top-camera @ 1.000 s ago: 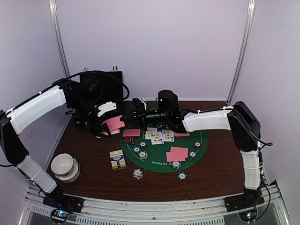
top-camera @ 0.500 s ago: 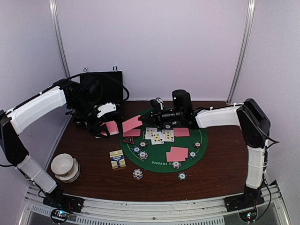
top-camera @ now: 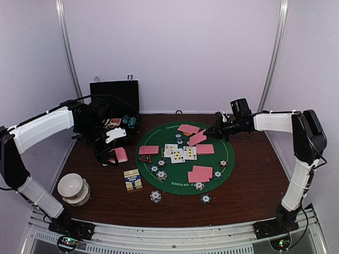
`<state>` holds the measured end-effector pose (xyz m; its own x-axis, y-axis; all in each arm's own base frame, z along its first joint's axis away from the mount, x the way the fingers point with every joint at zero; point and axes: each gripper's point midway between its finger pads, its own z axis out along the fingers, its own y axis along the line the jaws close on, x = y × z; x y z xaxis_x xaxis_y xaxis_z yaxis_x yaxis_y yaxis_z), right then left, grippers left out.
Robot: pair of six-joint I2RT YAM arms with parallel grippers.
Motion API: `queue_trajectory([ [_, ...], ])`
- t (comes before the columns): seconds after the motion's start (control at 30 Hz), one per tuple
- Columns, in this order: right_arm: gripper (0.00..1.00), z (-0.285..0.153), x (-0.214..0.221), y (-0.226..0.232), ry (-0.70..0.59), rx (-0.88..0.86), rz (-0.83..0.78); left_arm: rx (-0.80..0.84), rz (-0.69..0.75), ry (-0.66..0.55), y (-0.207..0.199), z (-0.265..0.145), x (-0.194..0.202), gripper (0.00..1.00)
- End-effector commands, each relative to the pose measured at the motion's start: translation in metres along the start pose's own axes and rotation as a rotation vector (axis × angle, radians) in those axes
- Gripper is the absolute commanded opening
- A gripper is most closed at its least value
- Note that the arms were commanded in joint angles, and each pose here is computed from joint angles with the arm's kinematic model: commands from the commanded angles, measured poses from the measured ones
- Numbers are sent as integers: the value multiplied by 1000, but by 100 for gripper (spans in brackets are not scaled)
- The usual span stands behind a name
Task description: Distribute texas hold em gaming equipment
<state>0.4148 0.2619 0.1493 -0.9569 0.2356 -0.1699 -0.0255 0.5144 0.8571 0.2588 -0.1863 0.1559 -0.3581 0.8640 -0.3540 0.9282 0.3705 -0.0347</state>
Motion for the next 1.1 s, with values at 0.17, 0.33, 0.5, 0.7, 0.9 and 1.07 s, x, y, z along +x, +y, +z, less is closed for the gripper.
queue_trajectory([
  [0.17, 0, 10, 9, -64, 35, 179, -21, -55, -9, -32, 5, 1, 16, 0],
  [0.33, 0, 15, 12, -84, 40, 217, -17, -53, -14, -25, 2, 7, 25, 0],
  [0.5, 0, 13, 17, -101, 50, 290, -38, -61, -8, -7, 0, 12, 35, 0],
  [0.7, 0, 3, 21, -114, 59, 384, -79, -68, -3, 5, 0, 19, 42, 0],
  [0.9, 13, -8, 26, -119, 61, 443, -103, -53, 2, 15, -4, 29, 49, 0],
  [1.07, 47, -19, 19, -103, 21, 447, -138, -40, 18, 24, -7, 40, 57, 0],
])
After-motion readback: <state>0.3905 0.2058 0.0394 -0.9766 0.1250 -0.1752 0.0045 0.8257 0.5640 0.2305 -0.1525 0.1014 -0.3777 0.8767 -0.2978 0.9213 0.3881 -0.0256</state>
